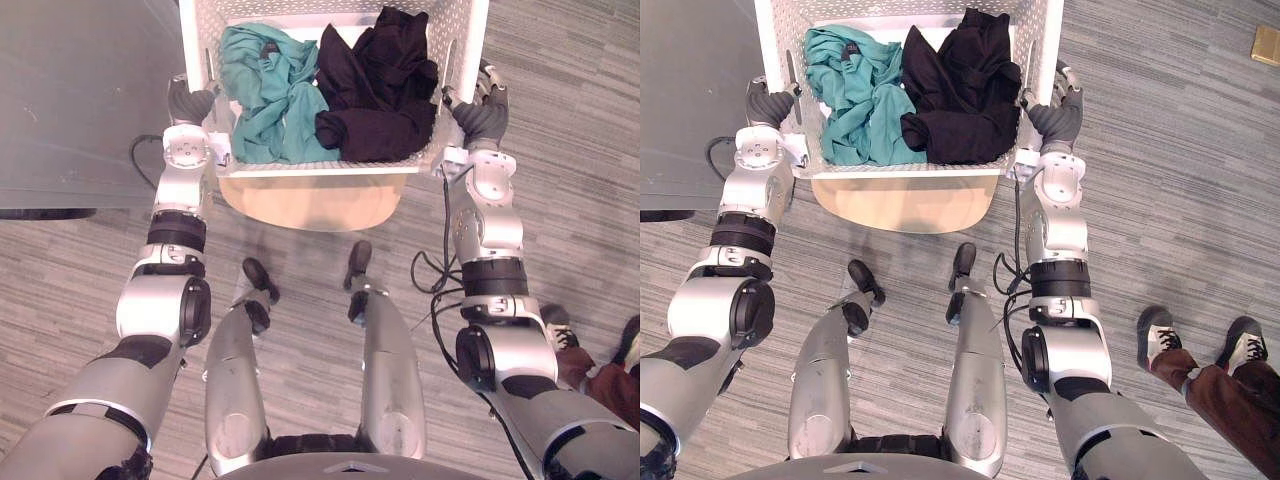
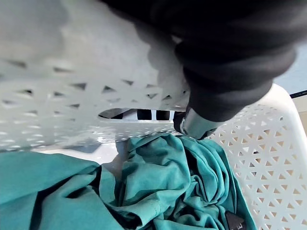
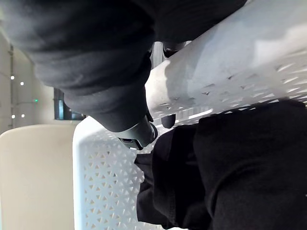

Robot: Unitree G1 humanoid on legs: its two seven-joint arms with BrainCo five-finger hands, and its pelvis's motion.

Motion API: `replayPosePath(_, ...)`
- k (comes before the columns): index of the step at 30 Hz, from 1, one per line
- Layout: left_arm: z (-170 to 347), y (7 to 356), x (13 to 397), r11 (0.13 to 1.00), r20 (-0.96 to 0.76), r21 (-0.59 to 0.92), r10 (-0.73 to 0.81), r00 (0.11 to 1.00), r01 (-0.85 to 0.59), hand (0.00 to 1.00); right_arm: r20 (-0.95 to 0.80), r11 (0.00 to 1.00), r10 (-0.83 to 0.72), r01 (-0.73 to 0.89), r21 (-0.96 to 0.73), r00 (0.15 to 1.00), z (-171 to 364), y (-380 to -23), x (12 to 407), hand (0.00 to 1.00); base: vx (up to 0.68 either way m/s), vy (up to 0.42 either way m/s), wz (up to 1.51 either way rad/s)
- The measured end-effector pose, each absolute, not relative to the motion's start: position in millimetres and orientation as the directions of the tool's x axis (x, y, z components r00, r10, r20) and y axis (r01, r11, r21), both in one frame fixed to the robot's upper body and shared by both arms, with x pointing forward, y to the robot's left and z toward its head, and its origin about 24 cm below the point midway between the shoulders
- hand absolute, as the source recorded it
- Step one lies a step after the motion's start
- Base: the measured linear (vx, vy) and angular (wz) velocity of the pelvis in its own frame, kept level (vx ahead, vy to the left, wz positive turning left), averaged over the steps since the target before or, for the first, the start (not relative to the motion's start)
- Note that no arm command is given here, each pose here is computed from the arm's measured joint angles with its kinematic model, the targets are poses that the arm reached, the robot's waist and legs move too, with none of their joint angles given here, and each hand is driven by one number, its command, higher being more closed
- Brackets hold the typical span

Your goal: Pick up the laundry basket with both hands and put the clothes into the washing machine.

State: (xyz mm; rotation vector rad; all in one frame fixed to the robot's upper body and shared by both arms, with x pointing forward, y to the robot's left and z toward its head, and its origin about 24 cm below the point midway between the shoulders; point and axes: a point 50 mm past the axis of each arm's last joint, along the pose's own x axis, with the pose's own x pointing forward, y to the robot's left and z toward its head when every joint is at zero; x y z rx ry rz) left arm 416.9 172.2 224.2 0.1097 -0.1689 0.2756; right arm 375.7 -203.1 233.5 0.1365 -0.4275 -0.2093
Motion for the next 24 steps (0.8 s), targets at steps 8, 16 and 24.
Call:
replayPosePath(8,242.2,172.4,420.5,0.953,0.196,0.153,0.231,0.953,-0.262,0.00,0.361,0.974,-0.188,0.125,0.190,0.914,246.7,-210.4,391.7,0.00,0.02,-0.010,0.04)
replayPosePath(16,253.2,167.6,420.0,0.891,0.264,0.348,0.206,0.942,-0.293,0.00,0.293,0.978,-0.164,0.117,0.173,0.942,234.3,-218.1,396.3,0.00,0.05,-0.010,0.00)
replayPosePath(24,239.6,170.1,419.1,0.866,0.223,0.473,0.061,0.973,-0.163,0.00,0.325,0.998,-0.062,0.060,0.017,0.944,237.7,-235.0,383.7,0.00,0.02,-0.028,-0.04)
